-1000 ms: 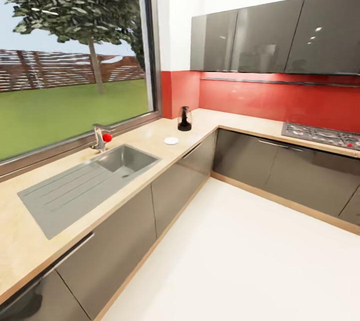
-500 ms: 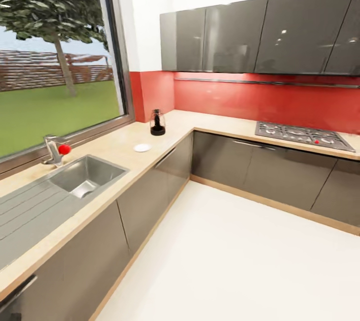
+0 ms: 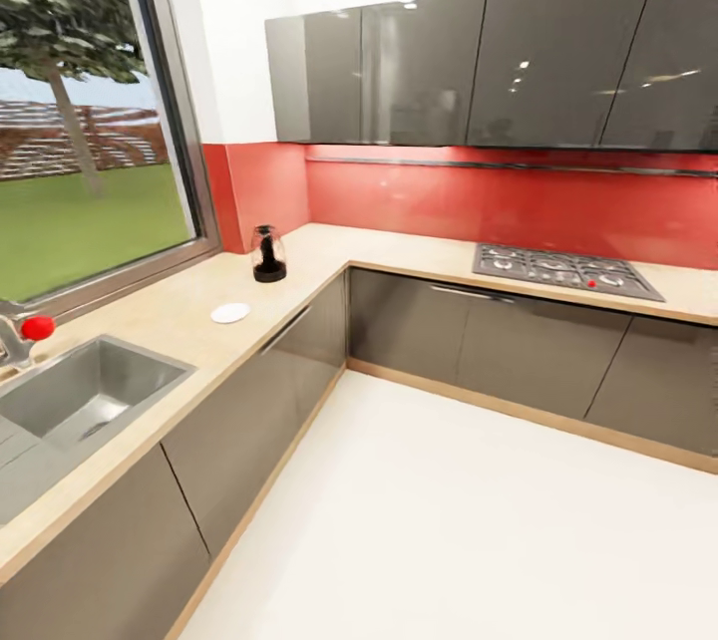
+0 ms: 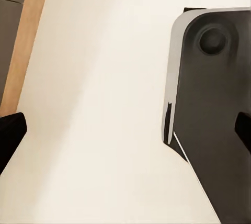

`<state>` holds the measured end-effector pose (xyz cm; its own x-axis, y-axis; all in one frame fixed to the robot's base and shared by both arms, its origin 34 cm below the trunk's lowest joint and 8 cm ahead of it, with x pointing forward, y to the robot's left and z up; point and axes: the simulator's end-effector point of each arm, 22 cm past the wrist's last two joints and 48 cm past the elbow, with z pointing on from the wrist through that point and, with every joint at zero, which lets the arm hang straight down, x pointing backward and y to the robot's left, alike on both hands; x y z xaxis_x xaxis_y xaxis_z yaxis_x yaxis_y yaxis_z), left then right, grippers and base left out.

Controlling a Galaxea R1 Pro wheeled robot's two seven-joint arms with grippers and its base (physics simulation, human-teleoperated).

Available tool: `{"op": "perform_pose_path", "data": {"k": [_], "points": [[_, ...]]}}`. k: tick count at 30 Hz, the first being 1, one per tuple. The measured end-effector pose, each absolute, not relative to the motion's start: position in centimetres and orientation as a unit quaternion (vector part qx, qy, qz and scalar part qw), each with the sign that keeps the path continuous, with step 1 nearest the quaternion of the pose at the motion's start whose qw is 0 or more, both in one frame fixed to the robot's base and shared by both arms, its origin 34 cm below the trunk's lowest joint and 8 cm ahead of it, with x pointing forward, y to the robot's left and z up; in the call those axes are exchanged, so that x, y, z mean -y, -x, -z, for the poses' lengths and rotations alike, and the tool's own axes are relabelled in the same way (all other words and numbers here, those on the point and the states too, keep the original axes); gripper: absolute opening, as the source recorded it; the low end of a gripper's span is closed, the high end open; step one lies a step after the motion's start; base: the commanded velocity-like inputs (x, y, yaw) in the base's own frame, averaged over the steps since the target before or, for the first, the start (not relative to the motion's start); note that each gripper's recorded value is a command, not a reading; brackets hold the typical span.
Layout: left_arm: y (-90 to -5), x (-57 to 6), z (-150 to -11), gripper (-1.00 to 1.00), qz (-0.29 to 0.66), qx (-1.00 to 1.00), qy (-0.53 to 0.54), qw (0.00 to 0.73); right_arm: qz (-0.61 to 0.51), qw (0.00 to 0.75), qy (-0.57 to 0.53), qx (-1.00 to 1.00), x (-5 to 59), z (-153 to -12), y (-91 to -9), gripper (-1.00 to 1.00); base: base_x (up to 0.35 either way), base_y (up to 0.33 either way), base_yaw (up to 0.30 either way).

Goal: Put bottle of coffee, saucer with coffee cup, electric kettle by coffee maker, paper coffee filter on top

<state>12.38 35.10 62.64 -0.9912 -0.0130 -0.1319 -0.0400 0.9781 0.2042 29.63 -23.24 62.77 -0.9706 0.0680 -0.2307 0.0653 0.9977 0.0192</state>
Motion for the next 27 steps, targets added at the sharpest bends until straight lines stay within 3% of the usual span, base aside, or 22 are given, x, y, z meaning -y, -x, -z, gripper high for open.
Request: {"op": "perform_pose_path", "data": {"k": [27], "points": [[-12.4, -35.0, -62.6, 1.00, -0.103, -0.992, 0.013, 0.066, -0.019, 0.116, -0.035, -0.992, 21.3, -62.8, -29.6, 1.00, 0.311, -0.140, -0.001]]}}
